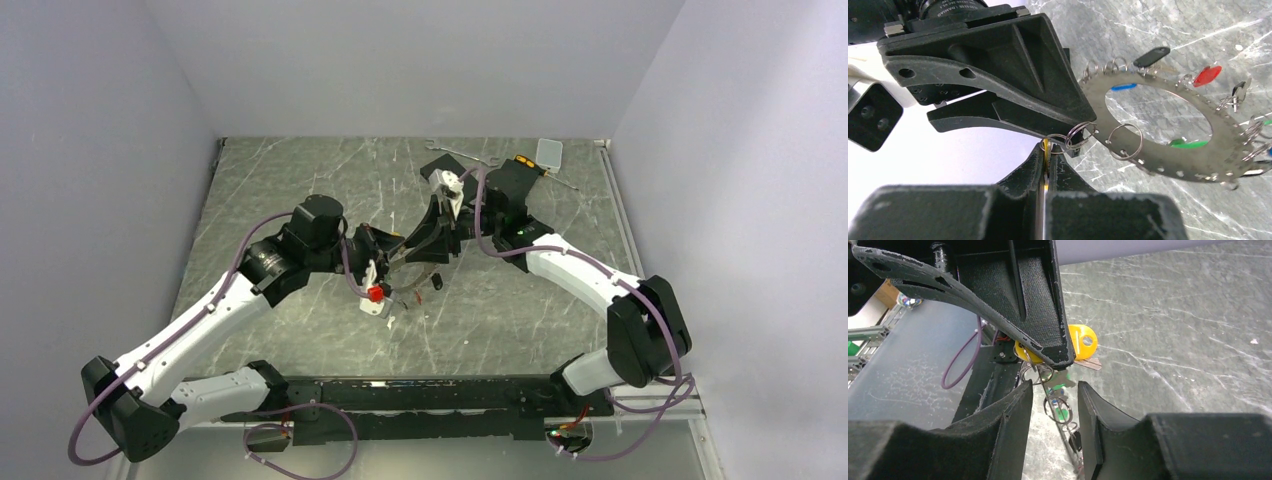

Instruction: Remove the keys from the keyring

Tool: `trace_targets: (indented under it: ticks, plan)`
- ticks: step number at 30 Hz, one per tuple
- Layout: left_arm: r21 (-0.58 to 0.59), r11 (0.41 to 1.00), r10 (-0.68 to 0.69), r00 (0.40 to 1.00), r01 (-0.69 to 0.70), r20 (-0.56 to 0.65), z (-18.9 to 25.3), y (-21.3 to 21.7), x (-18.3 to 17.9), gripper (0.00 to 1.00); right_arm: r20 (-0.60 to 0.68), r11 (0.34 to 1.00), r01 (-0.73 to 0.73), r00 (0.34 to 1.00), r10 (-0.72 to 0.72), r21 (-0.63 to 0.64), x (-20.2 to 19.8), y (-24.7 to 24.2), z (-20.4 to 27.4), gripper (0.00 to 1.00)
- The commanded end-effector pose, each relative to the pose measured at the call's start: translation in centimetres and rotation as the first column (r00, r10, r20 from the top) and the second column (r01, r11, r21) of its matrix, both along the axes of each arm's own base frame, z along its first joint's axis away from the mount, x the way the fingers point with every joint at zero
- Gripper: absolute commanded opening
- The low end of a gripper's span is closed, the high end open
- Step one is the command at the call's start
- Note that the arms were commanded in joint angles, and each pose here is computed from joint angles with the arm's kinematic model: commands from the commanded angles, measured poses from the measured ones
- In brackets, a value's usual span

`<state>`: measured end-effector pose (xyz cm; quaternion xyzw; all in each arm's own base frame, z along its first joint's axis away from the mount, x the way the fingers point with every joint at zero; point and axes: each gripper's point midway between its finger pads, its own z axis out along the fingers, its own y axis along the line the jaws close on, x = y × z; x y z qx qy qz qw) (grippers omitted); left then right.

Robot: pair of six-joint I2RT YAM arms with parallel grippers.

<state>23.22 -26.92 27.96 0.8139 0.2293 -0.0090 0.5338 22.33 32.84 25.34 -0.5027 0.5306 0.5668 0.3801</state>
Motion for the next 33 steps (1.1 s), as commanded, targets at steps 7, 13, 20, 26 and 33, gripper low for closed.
trace_targets:
  ticks: [7, 13, 20, 26, 33]
  plan:
    - [-0.080, 0.995, -0.052, 0.993, 0.061, 0.107, 3.2, -0.8, -0.5, 0.00, 0.031, 0.996, -0.082, 0.996, 0.081, 0.047, -1.9, 0.4, 0.8, 0.43]
    - [-0.069, 0.996, -0.055, 0.992, 0.063, 0.114, 2.9, -0.6, -0.6, 0.00, 0.026, 0.994, -0.106, 0.994, 0.105, 0.041, -2.8, 0.1, 0.9, 0.41]
    - [-0.065, 0.995, -0.063, 0.991, 0.072, 0.121, 2.8, -0.6, -0.7, 0.00, 0.025, 0.988, -0.149, 0.989, 0.148, 0.048, -3.8, -0.3, 1.3, 0.40]
    - [-0.063, 0.991, -0.104, 0.980, 0.116, 0.168, 2.8, -0.7, -1.3, 0.00, 0.044, 0.987, -0.156, 0.987, 0.154, 0.039, -3.5, -0.5, 1.6, 0.42]
    - [-0.060, 0.986, -0.138, 0.969, 0.153, 0.205, 2.9, -0.7, -1.9, 0.00, 0.064, 0.991, -0.129, 0.990, 0.126, 0.040, -2.4, -1.1, 2.7, 0.44]
